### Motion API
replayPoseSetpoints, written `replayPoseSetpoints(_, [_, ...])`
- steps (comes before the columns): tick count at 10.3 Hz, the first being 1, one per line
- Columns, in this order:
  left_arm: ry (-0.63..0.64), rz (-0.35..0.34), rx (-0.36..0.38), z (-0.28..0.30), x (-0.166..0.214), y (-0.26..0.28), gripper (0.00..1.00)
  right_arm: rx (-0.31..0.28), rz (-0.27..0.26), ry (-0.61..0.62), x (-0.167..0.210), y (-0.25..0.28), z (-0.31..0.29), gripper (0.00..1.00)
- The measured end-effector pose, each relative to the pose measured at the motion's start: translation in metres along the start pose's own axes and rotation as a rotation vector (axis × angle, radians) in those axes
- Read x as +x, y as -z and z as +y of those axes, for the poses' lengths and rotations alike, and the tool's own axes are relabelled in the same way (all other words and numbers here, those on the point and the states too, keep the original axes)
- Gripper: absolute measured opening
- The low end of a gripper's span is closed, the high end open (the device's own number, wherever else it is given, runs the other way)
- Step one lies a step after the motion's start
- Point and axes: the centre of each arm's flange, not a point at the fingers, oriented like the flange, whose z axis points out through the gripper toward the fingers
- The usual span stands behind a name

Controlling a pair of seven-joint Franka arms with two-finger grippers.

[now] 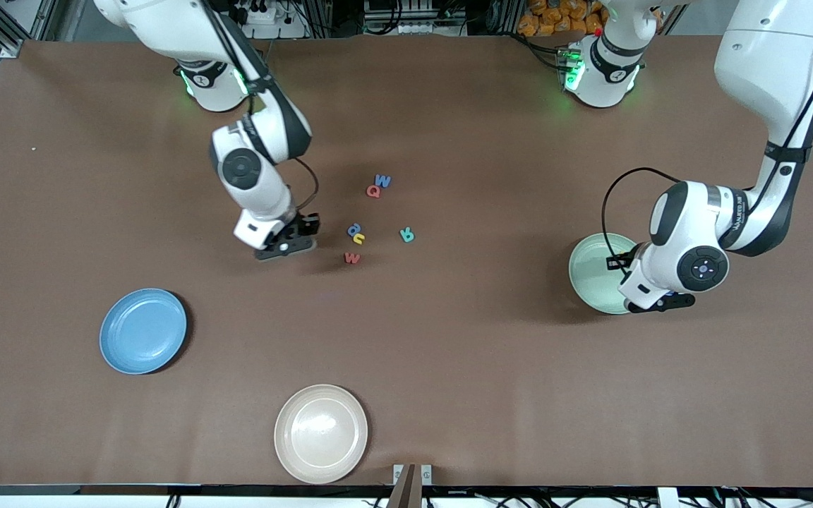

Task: Sort upper and lower case letters into plates
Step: 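Release the H on the green plate while the right gripper carries m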

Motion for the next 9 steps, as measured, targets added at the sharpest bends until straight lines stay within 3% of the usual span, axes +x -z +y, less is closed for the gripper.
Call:
replayPoseSetpoints(2, [0.001, -0.002, -0.025, 0.007, 0.001, -0.001, 0.33, -0.064, 0.021, 0.024, 0.009, 0.020, 0.047, 0.41])
replayPoseSetpoints(3, [0.015, 0.001, -0.048, 0.011, 0.003, 0.004, 0.43, -0.086, 0.025, 0.049, 0.012, 0.024, 0.073, 0.41])
replayPoseSetpoints(7, [0.127, 0.038, -0.047, 0.074, -0.012, 0.025, 0.98, -0.111, 0.042, 0.141, 0.024, 0.039, 0.169, 0.41])
replayPoseSetpoints(9, [0.198, 0.059, -0.064, 0.147, -0.042, 0.043, 1.00, -0.127, 0.044, 0.185, 0.029, 0.041, 0.217, 0.41])
